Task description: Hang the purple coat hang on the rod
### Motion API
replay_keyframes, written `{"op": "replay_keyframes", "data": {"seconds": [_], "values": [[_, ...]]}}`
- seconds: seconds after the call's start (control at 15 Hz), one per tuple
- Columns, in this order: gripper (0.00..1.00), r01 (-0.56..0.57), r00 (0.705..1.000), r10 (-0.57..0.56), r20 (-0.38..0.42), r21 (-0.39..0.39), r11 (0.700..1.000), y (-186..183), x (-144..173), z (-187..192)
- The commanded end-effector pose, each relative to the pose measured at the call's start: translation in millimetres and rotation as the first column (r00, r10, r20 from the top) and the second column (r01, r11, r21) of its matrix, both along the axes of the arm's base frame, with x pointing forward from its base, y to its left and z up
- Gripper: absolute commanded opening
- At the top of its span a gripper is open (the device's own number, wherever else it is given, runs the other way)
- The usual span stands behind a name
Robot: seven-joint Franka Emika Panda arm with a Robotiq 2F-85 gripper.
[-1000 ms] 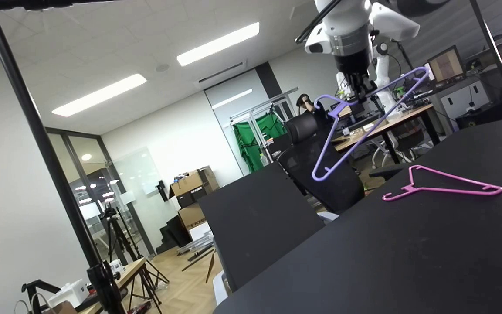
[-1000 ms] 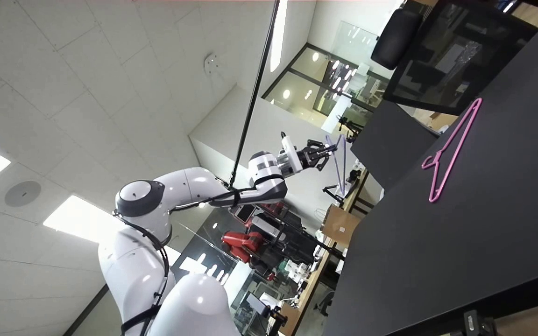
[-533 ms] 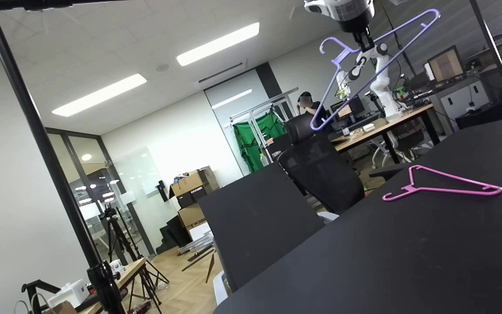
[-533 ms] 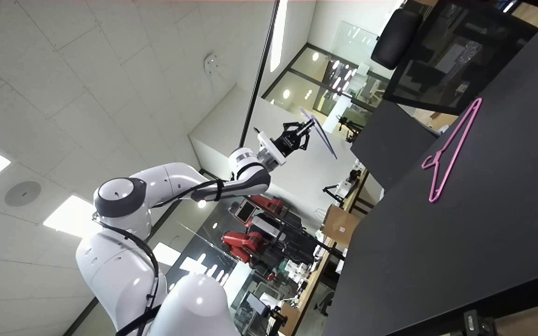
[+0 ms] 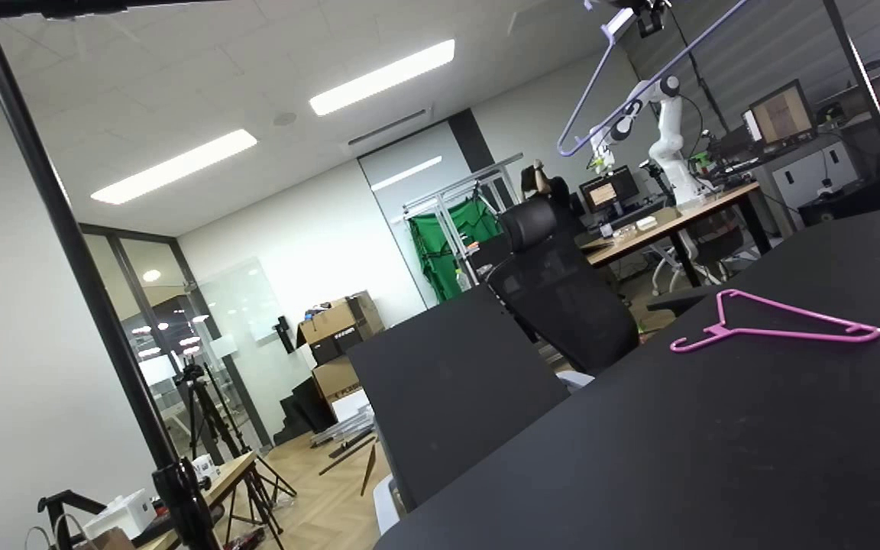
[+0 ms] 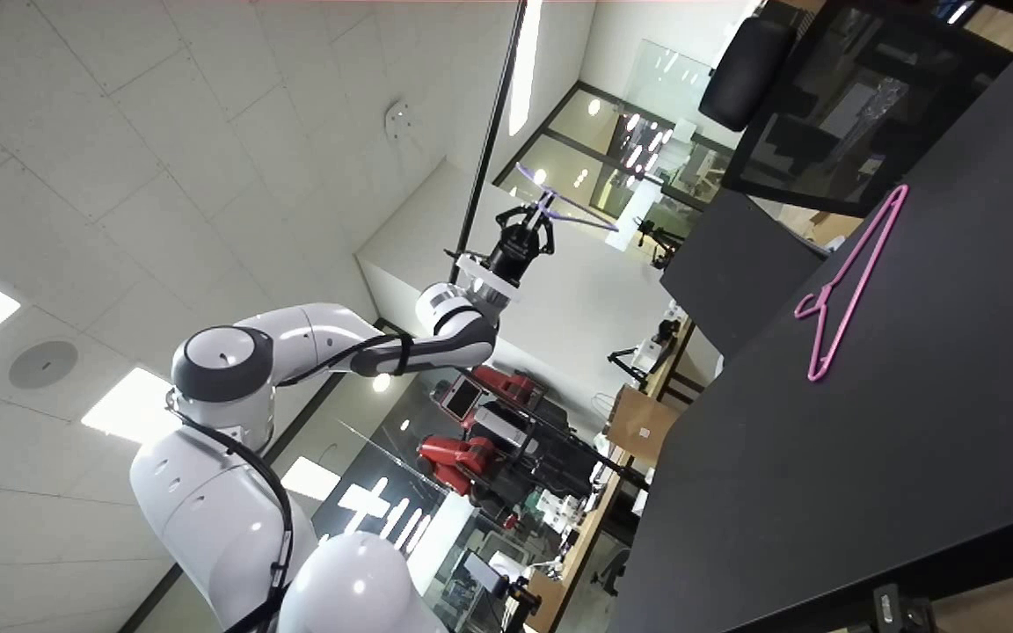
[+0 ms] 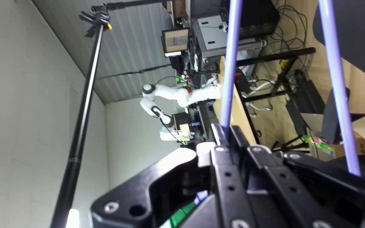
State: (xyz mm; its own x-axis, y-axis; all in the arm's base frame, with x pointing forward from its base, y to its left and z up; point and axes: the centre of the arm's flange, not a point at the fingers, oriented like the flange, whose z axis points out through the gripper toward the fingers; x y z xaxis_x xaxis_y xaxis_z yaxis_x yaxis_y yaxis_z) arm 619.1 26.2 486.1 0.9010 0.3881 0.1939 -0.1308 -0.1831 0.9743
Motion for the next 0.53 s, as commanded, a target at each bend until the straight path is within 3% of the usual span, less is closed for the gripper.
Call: {"op": "replay_keyframes", "data": {"seconds": [0.0,0.27,0.47], "values": [[0.02,0.113,0.982,-0.106,0.159,-0.034,0.993,-2.0,-0.2,21.6],[0.02,0.191,0.947,-0.167,0.276,-0.062,0.98,5.6,-1.0,46.4],[0.02,0.188,0.951,-0.169,0.259,-0.053,0.981,17.3,10.4,58.7]]}}
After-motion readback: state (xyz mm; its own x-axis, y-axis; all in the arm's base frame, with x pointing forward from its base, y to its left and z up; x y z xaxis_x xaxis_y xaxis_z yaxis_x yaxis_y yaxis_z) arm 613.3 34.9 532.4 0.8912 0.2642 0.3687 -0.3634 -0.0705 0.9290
